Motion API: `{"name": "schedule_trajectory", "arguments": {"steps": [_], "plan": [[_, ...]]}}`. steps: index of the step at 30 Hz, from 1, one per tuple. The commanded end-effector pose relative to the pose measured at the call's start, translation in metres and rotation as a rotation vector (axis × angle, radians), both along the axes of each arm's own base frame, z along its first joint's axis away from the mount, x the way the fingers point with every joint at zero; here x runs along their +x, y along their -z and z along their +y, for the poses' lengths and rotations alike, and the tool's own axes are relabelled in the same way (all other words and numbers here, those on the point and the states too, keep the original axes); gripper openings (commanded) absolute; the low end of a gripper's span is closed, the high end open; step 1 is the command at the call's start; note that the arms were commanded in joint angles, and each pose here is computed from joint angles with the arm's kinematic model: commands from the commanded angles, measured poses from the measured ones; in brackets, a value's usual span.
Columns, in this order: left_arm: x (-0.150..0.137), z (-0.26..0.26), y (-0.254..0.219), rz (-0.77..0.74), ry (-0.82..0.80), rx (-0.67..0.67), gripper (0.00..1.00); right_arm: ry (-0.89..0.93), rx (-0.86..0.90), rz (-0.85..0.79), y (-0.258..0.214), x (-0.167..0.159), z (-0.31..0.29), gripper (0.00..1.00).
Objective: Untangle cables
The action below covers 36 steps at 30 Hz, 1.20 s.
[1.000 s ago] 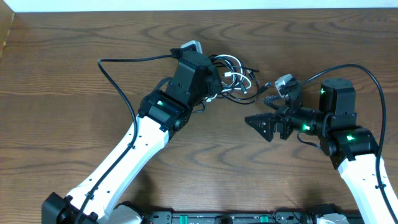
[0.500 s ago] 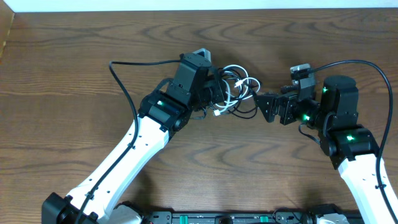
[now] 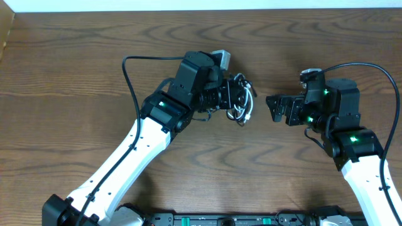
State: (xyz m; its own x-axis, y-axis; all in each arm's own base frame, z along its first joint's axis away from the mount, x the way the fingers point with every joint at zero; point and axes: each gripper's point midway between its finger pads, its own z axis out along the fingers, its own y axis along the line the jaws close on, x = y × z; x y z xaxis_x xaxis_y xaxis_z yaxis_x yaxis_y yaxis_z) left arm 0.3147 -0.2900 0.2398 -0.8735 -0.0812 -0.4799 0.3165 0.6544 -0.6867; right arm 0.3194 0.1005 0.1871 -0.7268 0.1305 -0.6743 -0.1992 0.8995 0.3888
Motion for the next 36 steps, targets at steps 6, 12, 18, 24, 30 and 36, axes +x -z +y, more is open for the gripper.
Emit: {"name": "schedule_trajectory", "arguments": {"steps": [6,12,18,24,30,36], "plan": [[-0.019,-0.016,-0.022,-0.183,0.259,-0.029,0.07,-0.079,0.031,-0.016,-0.007,-0.005,0.012,0.99],[-0.021,-0.017,-0.025,-0.244,0.311,-0.022,0.08,-0.099,0.042,-0.017,-0.008,-0.007,0.015,0.99],[-0.021,-0.017,-0.024,-0.341,0.371,0.017,0.07,-0.353,0.067,-0.107,-0.02,-0.023,0.043,0.95],[-0.021,-0.017,-0.024,-0.482,0.456,0.073,0.07,-0.487,0.049,-0.183,-0.026,-0.031,0.053,0.91],[-0.022,-0.016,-0.023,-0.572,0.516,0.115,0.07,-0.53,-0.003,-0.23,-0.026,-0.031,0.053,0.89],[-0.026,-0.006,-0.003,-0.638,0.607,0.242,0.07,-0.576,-0.056,-0.284,-0.026,-0.03,0.053,0.92]]}}
